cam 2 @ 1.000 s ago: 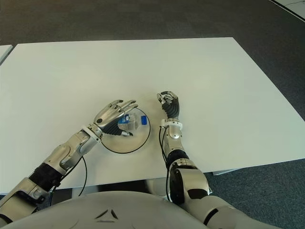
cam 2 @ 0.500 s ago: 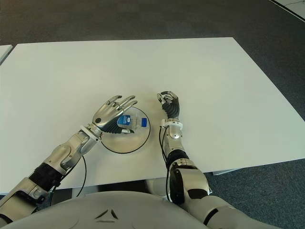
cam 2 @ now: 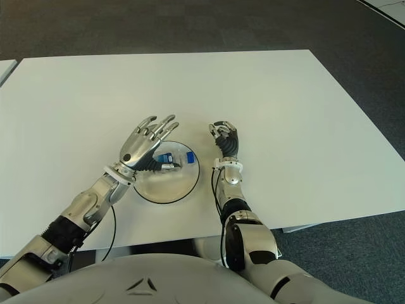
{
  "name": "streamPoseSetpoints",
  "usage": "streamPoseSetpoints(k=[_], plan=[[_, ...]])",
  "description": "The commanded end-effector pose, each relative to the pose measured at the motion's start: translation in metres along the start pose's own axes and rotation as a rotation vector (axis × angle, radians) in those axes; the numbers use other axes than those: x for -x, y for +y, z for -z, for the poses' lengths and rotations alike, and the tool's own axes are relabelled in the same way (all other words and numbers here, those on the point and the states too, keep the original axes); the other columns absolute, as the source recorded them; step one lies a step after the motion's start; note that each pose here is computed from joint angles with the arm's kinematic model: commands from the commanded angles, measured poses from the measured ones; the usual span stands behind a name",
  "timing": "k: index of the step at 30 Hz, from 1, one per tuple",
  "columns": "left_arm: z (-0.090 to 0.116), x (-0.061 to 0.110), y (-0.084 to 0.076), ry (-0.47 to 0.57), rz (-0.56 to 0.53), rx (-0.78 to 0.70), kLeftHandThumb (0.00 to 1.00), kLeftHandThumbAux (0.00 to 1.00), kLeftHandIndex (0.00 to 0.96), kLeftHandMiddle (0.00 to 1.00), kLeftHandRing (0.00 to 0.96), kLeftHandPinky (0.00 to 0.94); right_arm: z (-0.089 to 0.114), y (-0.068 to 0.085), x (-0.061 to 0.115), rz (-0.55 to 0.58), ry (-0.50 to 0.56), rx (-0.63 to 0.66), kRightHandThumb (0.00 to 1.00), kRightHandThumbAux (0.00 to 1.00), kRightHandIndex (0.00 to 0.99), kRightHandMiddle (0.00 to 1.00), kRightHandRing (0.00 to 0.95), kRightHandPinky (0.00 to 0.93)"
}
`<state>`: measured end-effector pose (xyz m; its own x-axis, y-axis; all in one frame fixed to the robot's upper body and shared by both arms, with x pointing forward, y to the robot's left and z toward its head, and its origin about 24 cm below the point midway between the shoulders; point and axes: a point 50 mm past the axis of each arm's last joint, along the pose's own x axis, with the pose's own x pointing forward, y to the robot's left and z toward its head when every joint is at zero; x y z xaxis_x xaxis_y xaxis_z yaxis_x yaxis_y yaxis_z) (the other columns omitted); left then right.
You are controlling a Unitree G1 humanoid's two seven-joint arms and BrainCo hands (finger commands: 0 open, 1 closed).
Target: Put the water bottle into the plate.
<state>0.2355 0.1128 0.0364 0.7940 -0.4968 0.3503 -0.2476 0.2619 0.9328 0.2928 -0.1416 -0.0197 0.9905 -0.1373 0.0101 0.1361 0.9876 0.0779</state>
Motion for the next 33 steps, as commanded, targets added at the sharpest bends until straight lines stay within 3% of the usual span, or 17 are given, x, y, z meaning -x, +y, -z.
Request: streamPoseSetpoints(k=[1, 8, 16, 24, 30, 33], plan=[[-0.002, 0.008, -0.004, -0.004, -0.077, -0.034, 0.165, 0.280, 0.000, 0.000, 0.000, 0.000, 0.009, -0.002, 0.006, 0.015, 0.047, 0.003, 0.708, 0.726, 0.438, 0.789, 0.786, 0.796], [-0.001, 0.012, -0.007, -0.021, -0.196, -0.032, 0.187, 0.210, 0.000, 0.000, 0.000, 0.000, 0.009, -0.003, 0.005, 0.015, 0.050, 0.012, 0.708, 0.726, 0.439, 0.795, 0.792, 0.806], [0.003, 0.012, -0.008, -0.024, -0.258, -0.052, 0.126, 0.169, 0.000, 0.000, 0.000, 0.000, 0.008, -0.003, 0.005, 0.010, 0.046, 0.009, 0.708, 0.726, 0.439, 0.795, 0.791, 0.800], [0.009, 0.005, -0.001, 0.089, -0.476, 0.181, 0.054, 0.234, 0.000, 0.000, 0.000, 0.000, 0.008, -0.003, 0.005, 0.013, 0.049, 0.003, 0.708, 0.726, 0.439, 0.792, 0.789, 0.802], [0.015, 0.007, 0.000, 0.213, -0.525, 0.410, 0.077, 0.343, 0.000, 0.000, 0.000, 0.000, 0.008, -0.003, 0.005, 0.017, 0.051, 0.005, 0.708, 0.725, 0.439, 0.798, 0.795, 0.807], [0.033, 0.019, -0.004, 0.349, -0.509, 0.509, 0.075, 0.410, 0.000, 0.000, 0.000, 0.000, 0.008, -0.004, 0.005, 0.019, 0.052, 0.006, 0.708, 0.726, 0.439, 0.798, 0.796, 0.806]])
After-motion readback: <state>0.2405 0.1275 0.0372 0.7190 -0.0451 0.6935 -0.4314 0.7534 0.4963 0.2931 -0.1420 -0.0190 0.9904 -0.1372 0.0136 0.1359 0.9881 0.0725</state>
